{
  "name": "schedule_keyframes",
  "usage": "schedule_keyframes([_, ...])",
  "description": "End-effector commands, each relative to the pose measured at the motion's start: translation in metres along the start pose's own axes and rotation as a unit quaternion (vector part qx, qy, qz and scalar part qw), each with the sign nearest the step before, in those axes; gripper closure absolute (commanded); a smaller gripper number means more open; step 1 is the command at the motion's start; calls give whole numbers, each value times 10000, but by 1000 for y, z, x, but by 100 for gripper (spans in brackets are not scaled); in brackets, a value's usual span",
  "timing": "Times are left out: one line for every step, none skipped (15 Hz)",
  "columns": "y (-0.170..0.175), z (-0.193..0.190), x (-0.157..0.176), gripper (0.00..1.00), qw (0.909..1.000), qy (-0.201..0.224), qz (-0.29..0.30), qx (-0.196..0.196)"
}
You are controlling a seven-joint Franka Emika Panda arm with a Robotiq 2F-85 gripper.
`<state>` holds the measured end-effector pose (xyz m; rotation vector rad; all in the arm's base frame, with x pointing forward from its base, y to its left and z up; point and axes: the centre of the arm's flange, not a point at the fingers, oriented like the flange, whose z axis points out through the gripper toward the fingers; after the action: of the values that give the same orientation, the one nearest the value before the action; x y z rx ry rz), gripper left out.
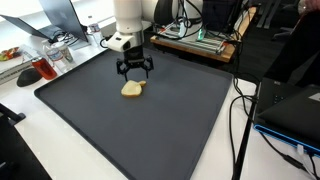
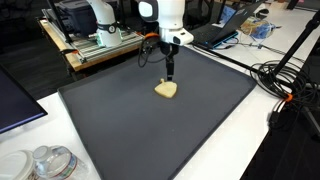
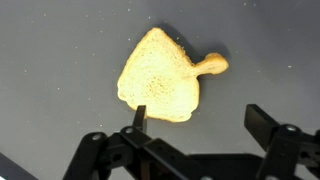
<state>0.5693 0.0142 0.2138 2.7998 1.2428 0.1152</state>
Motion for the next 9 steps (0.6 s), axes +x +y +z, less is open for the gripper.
schedule_keyframes([11, 22, 18, 0, 10000, -66, 47, -49])
schedule_keyframes([12, 27, 19, 0, 9999, -96, 83, -64])
schedule_keyframes([14, 31, 20, 0, 9998, -128, 106, -53])
schedule_keyframes([15, 35, 21, 0, 9998, -153, 144, -53])
schedule_keyframes([16, 38, 21, 0, 9996, -182, 205, -45])
schedule_keyframes([16, 42, 21, 0, 9994, -209, 270, -61])
schedule_keyframes([18, 45, 21, 0, 9992, -217, 336, -76])
schedule_keyframes([18, 49, 21, 0, 9988, -251, 405, -92])
schedule_keyframes([18, 52, 21, 0, 9986, -265, 454, -76])
